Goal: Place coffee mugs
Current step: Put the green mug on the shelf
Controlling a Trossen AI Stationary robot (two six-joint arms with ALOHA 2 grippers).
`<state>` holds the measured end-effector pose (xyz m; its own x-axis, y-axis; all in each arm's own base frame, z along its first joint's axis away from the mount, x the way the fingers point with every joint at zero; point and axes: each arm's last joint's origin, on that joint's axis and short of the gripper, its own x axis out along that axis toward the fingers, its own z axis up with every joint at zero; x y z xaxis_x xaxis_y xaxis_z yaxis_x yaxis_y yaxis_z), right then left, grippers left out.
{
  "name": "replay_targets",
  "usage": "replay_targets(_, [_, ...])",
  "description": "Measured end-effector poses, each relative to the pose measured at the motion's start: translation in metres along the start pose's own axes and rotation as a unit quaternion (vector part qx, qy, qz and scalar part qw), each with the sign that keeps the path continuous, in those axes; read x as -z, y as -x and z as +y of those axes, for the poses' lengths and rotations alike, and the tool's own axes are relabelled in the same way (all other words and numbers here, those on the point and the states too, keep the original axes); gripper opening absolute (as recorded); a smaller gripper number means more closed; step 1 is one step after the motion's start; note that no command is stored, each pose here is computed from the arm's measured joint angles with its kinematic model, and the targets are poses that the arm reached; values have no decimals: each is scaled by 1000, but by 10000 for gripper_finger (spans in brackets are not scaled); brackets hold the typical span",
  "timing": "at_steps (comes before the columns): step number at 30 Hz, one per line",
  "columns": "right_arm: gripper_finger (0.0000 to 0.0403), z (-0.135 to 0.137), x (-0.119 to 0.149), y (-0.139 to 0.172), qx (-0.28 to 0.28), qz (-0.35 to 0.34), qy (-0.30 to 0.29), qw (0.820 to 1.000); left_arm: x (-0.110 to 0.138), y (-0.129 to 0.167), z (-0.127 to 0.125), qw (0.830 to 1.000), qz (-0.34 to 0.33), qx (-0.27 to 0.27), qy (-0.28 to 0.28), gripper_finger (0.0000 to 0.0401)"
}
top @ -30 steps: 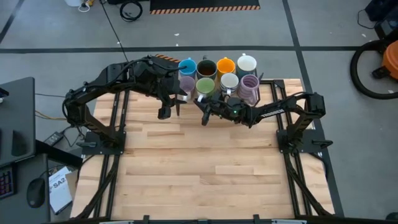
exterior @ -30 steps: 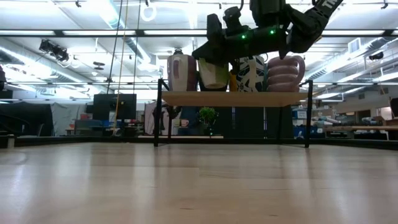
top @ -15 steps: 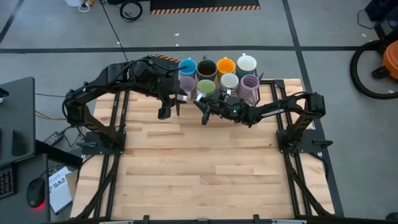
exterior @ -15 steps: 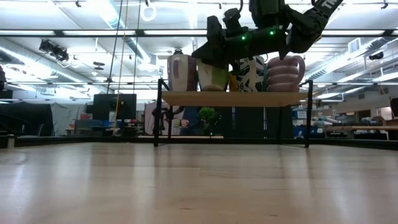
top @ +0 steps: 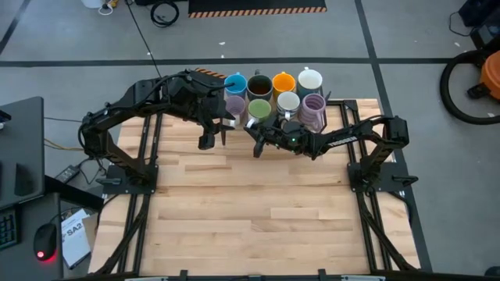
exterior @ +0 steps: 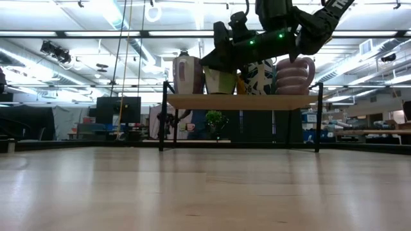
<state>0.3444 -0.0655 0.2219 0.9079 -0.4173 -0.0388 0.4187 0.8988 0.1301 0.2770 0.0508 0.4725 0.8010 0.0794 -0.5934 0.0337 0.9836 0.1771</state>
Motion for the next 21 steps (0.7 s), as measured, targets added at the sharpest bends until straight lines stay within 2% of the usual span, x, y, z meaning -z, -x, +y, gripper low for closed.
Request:
replay_targets(10, [60, -1, 0, 0, -1, 0, 1, 1000, 0, 0, 0, 1000, 0, 0, 1, 142])
replay_targets(21, [90, -2, 0, -1, 1, 0, 7, 1000, 0, 0, 0, 1000, 0, 0, 4, 142])
